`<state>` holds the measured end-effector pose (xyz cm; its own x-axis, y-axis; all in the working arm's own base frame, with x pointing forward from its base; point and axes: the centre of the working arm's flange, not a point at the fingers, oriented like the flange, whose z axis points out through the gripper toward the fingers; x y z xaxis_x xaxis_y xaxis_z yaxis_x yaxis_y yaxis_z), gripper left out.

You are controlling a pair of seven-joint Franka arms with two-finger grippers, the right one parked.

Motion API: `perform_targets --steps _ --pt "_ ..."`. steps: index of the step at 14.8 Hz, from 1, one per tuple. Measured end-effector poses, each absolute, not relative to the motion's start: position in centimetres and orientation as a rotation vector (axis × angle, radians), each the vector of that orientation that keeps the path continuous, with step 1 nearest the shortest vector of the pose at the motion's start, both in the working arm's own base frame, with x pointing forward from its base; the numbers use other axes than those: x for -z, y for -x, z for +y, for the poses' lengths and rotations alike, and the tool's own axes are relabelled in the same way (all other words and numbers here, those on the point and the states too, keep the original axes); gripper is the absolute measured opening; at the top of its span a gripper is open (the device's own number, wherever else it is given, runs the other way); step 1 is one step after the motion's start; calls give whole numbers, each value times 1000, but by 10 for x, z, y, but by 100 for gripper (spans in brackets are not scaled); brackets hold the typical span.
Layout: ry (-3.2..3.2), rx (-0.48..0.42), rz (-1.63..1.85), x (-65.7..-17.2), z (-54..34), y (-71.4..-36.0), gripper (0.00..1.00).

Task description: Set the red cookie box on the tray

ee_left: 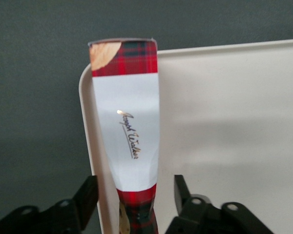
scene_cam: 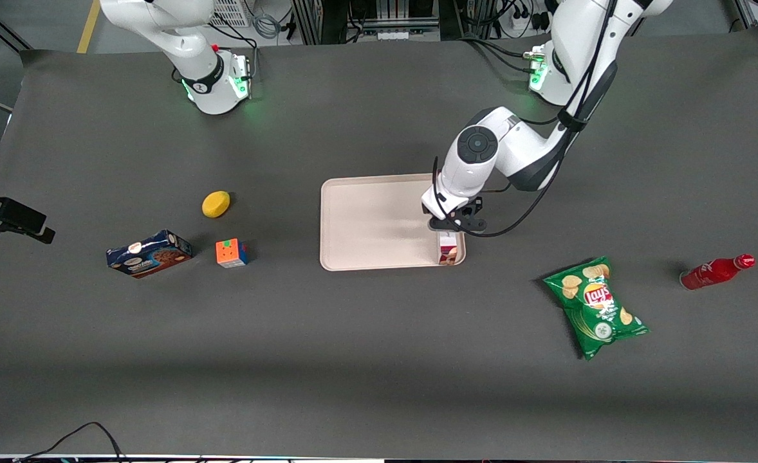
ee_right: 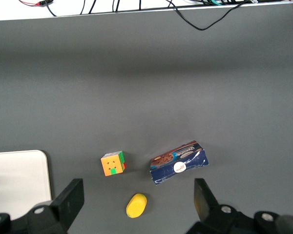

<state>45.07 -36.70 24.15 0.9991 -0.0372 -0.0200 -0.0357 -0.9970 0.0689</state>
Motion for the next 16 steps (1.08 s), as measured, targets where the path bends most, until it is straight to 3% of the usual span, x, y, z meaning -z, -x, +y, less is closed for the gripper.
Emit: perform_targets --steps 3,10,13,16 --pt "-3060 -25 -40 -265 -371 -465 99" --pt "-3110 -171 144 -392 -306 -549 100" --pt "-3159 -88 173 -451 -230 -569 100" --pt "-3193 -47 183 -529 -154 -552 100"
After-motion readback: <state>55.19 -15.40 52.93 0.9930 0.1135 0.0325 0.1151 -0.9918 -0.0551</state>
